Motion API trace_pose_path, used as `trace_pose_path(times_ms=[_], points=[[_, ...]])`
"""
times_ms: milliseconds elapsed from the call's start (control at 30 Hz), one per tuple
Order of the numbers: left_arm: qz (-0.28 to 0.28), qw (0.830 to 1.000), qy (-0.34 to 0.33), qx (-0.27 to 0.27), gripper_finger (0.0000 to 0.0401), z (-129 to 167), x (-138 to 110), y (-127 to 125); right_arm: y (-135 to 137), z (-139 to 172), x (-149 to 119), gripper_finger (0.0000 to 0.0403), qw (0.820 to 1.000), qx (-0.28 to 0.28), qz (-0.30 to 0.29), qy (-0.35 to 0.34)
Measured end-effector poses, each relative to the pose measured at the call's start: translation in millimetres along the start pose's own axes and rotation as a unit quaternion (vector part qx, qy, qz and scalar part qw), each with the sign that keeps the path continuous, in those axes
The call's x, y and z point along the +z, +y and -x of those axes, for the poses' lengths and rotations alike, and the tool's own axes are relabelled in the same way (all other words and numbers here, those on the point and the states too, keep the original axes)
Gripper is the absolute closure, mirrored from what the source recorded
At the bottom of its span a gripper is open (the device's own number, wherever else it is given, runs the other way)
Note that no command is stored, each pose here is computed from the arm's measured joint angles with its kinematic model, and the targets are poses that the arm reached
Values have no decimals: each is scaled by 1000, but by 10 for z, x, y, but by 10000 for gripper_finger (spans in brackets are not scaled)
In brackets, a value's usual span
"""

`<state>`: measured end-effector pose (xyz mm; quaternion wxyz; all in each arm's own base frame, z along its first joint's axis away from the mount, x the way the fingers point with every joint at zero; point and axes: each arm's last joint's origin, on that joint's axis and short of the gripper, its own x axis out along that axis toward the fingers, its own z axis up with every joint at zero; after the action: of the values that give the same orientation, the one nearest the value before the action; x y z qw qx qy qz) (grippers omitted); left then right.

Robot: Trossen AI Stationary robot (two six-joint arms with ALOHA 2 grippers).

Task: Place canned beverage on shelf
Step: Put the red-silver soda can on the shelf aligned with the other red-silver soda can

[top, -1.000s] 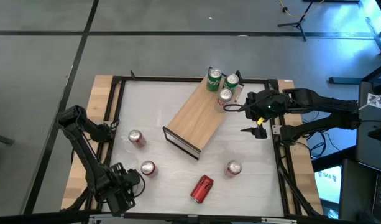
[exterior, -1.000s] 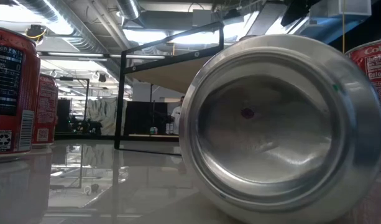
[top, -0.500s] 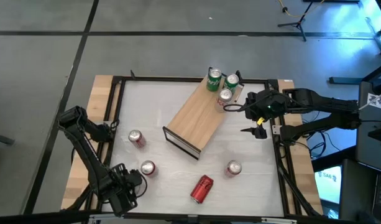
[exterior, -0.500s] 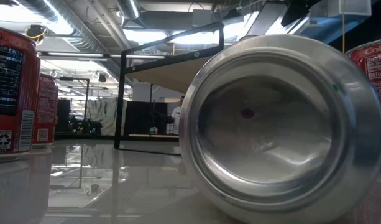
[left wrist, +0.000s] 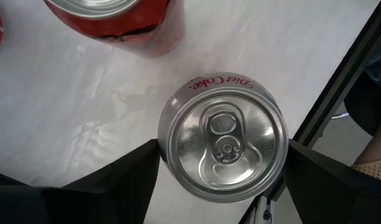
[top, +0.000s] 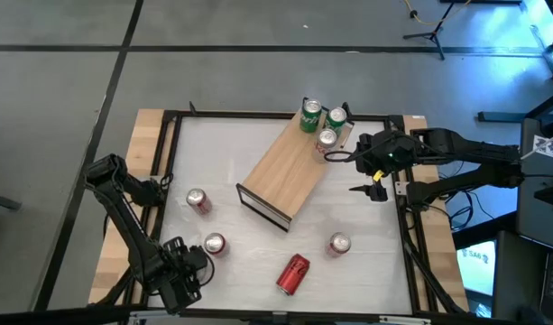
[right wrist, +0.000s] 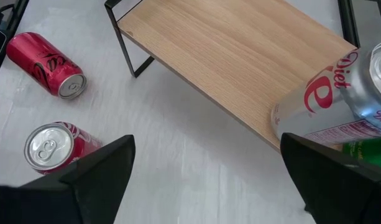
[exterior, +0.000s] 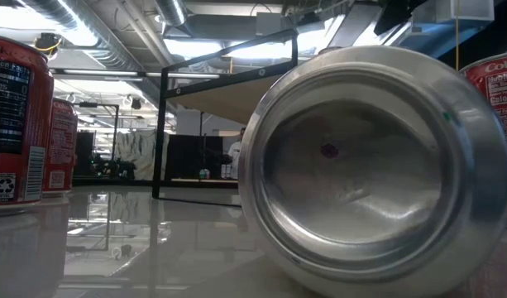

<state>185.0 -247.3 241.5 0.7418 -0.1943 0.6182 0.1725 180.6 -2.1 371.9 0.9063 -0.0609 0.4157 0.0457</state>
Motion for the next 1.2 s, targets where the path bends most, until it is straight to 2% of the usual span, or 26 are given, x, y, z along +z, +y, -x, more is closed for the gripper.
trace_pose_path(times_ms=[500,900,1033,1200], points=[[10,1000,-2,-5,105,-17,76,-6,0,0,0,6,1000,0,0,0],[15,1000,-4,-8,142,-19,105,-8,0,0,0,6,1000,0,0,0],[15,1000,-5,-9,137,-19,106,-11,0,0,0,6,1000,0,0,0],[16,1000,-6,-14,110,-20,106,-21,0,0,0,6,1000,0,0,0]])
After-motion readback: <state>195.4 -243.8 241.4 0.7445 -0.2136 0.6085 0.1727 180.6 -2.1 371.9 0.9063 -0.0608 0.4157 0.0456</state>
